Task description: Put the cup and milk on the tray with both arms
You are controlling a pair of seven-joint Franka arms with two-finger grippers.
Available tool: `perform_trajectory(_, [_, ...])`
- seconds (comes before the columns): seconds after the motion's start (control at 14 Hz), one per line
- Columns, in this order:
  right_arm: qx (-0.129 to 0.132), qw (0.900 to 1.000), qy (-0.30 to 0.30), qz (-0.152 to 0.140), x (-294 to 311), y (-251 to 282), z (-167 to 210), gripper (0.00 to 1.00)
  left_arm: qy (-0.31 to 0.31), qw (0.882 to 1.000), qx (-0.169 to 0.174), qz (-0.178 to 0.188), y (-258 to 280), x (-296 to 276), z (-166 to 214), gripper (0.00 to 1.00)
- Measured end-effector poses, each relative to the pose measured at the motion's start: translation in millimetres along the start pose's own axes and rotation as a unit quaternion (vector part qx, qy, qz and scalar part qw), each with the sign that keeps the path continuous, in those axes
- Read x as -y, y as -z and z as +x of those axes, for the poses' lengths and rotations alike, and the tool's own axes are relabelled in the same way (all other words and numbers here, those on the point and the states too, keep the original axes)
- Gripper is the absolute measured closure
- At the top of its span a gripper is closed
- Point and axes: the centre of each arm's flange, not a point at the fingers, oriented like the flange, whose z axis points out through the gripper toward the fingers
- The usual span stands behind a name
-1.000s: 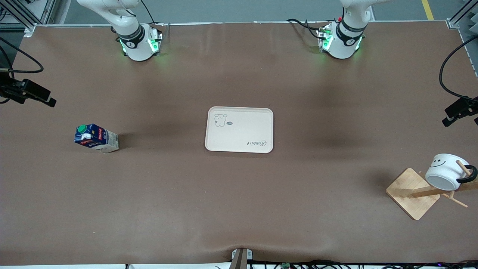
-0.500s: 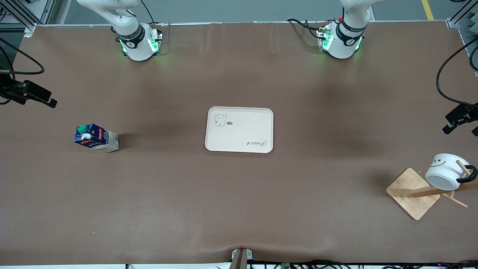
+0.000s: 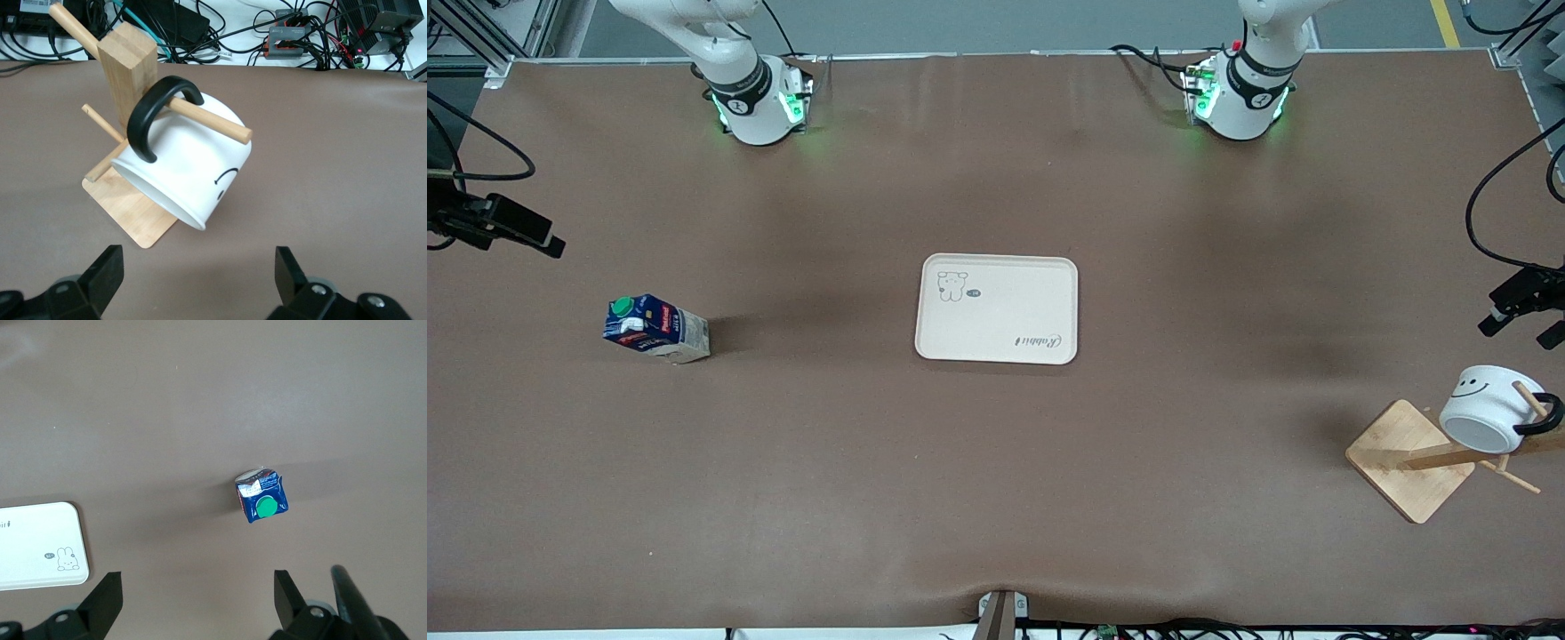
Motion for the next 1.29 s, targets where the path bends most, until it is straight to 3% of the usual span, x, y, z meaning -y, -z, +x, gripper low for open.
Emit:
perform_trajectory(0.36, [0.004,1.0,0.001,-0.001,-0.1,-4.6,2.1,0.0,-0.028,0.997,-0.051,-0.049,-25.7,17.9,1.2,0.0])
perform_trajectory(0.79, [0.02,1.0,0.006,-0.002,4.7,-24.0,12.0,0.0,-0.018,0.995,-0.07,-0.073,-50.8,24.6,10.5,0.05])
perform_trajectory(1.29, [0.066,0.998,0.002,-0.008,2.6,-73.8,32.1,0.0,-0.032,0.993,-0.069,-0.088,-59.0,3.4,20.4,0.77])
